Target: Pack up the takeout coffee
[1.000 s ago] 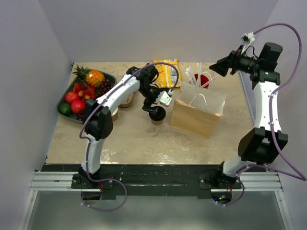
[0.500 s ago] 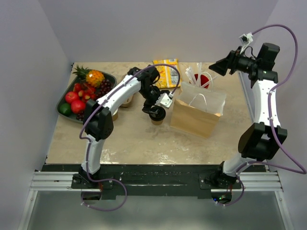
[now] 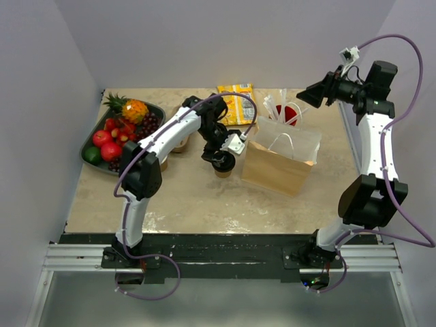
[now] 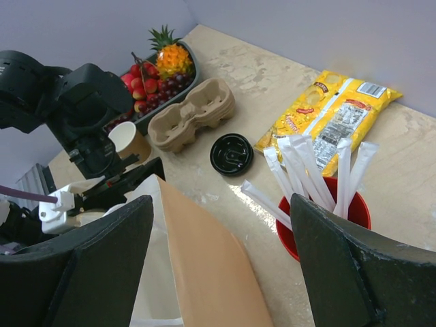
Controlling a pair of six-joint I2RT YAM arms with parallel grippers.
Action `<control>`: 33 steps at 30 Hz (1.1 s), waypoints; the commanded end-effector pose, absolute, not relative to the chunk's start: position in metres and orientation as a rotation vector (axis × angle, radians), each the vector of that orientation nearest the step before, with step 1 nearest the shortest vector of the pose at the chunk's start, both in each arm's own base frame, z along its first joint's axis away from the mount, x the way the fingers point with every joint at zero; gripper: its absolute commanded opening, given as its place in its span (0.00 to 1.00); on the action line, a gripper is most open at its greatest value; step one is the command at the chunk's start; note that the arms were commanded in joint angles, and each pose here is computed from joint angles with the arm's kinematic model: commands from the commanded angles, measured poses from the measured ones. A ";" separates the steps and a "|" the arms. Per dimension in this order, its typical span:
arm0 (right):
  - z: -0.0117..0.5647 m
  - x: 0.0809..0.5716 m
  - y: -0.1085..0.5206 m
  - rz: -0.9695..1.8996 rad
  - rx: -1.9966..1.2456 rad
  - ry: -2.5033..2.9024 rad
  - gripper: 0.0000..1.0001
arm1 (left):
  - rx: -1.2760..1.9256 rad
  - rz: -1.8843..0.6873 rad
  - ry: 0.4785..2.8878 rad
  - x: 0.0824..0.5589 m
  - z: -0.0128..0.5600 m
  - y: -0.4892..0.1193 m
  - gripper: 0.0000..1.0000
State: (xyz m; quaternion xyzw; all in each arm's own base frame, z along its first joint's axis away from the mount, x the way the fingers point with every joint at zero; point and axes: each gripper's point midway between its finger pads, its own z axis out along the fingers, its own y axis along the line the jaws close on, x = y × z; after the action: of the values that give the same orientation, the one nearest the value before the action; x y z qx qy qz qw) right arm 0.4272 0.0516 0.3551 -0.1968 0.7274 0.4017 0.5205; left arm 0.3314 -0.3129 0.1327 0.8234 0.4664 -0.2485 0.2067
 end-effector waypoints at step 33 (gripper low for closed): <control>0.369 0.424 0.055 0.956 -0.506 1.690 0.84 | 2.354 -0.739 1.384 0.320 0.104 -0.308 0.76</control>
State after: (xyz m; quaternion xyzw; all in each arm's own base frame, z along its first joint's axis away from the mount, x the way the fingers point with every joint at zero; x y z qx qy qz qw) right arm 0.4287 0.0518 0.3557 -0.1969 0.7239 0.4039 0.5235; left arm 0.3315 -0.3126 0.1206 0.8237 0.4731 -0.2471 0.1912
